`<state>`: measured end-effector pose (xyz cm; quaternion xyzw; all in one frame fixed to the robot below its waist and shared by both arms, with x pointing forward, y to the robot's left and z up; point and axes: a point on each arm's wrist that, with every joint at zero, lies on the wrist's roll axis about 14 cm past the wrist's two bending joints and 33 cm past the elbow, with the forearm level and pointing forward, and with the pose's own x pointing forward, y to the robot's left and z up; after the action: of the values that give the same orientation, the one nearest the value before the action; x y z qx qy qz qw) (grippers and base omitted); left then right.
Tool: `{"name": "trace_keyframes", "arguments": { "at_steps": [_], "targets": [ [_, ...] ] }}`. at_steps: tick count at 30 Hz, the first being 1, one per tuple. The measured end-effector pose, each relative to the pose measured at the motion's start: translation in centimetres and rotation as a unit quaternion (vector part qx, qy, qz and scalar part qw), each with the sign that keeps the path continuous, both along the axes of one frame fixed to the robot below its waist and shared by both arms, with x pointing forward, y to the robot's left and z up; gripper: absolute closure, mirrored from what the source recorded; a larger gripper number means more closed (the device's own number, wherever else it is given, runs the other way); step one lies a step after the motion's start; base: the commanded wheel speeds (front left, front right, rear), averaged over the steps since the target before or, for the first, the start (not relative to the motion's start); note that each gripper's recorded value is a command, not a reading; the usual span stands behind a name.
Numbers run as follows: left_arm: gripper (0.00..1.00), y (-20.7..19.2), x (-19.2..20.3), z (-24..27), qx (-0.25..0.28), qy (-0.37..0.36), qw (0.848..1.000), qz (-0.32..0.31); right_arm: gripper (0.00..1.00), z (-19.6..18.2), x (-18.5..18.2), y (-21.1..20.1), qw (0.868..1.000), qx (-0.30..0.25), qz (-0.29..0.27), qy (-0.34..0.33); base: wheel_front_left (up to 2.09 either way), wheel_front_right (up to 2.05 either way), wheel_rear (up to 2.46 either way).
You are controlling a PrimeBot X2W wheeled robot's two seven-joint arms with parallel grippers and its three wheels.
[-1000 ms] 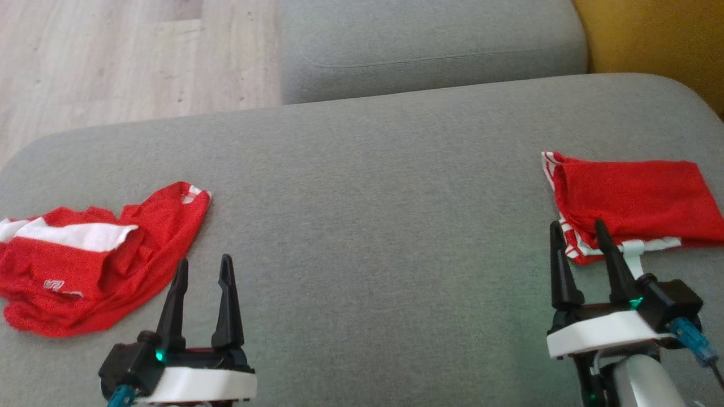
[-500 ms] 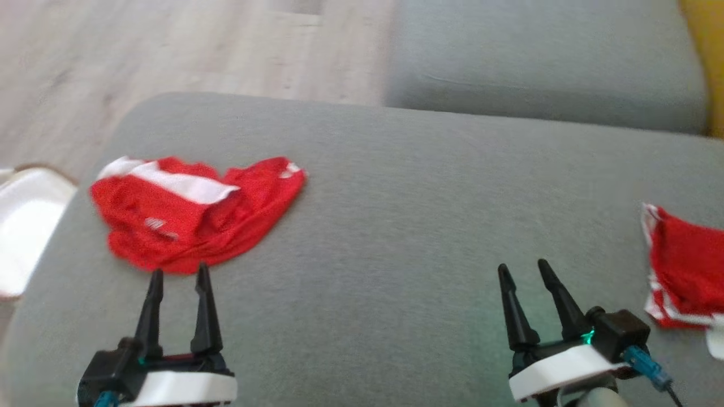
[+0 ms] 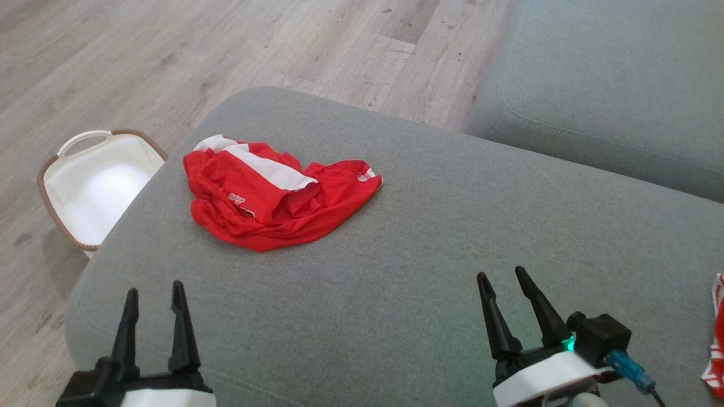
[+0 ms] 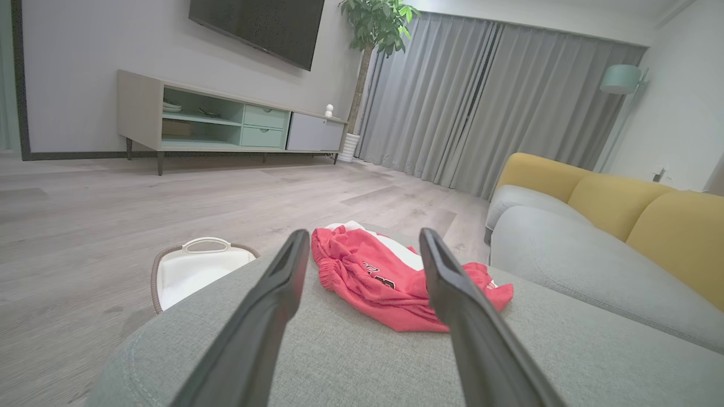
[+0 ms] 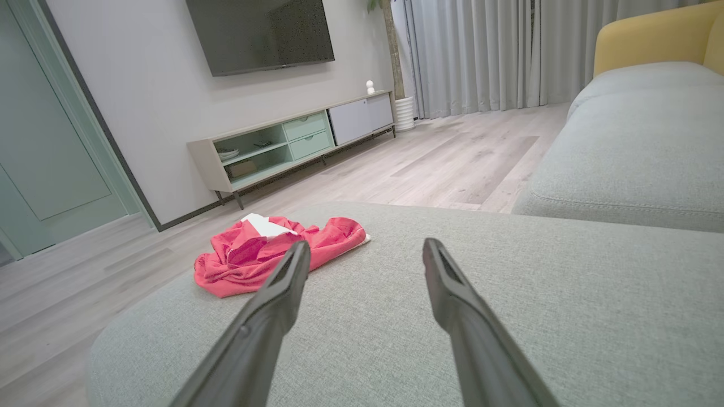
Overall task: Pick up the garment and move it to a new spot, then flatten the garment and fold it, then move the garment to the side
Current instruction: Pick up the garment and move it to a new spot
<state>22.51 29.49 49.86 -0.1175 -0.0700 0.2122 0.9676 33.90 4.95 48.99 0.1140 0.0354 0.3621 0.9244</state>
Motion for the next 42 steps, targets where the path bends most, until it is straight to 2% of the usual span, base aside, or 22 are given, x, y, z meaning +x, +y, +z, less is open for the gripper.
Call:
{"name": "trace_keyframes", "arguments": {
  "at_steps": [5,10,15,19,23,28,32,36,40,42],
  "targets": [
    [0.00,0.5,0.3,0.4,0.007,-0.002,1.000,0.003,0.00,-0.5,0.0,-0.4,1.000,-0.001,-0.005,0.007,0.00,0.00,0.00],
    [0.00,0.9,2.2,1.4,0.036,0.002,0.999,-0.009,0.00,-1.6,1.0,-1.6,0.999,-0.010,-0.025,0.016,0.00,0.00,0.00],
    [0.00,2.3,8.2,3.4,0.110,0.026,0.992,-0.052,0.00,-2.5,3.5,-3.0,0.998,-0.022,-0.052,0.014,0.00,0.00,0.00],
    [0.00,3.4,14.3,3.3,0.137,0.109,0.980,-0.097,0.00,-3.0,6.4,-4.2,0.996,-0.035,-0.076,0.001,0.00,0.00,0.00],
    [0.00,2.7,19.1,0.9,0.133,0.208,0.956,-0.159,0.00,-3.7,8.6,-5.6,0.994,-0.041,-0.102,-0.002,0.00,0.00,0.00],
    [0.00,1.4,21.8,-4.5,0.111,0.339,0.909,-0.216,0.00,-4.2,10.7,-7.4,0.990,-0.045,-0.131,-0.010,0.00,0.00,0.00],
    [0.00,-0.5,22.5,-8.7,0.089,0.412,0.870,-0.255,0.00,-4.4,11.8,-8.4,0.988,-0.048,-0.146,-0.014,0.00,0.00,0.00],
    [0.00,0.2,23.1,-11.4,0.068,0.453,0.853,-0.248,0.00,-5.2,12.4,-9.3,0.986,-0.059,-0.156,-0.007,0.00,0.00,0.00],
    [0.00,0.7,23.5,-13.4,0.048,0.481,0.843,-0.237,0.00,-5.9,12.6,-10.4,0.984,-0.065,-0.168,0.002,0.00,0.00,0.00],
    [0.00,0.7,23.6,-13.8,0.041,0.483,0.843,-0.235,0.00,-6.1,12.6,-10.6,0.983,-0.067,-0.171,0.003,0.00,0.00,0.00]
  ]
}}
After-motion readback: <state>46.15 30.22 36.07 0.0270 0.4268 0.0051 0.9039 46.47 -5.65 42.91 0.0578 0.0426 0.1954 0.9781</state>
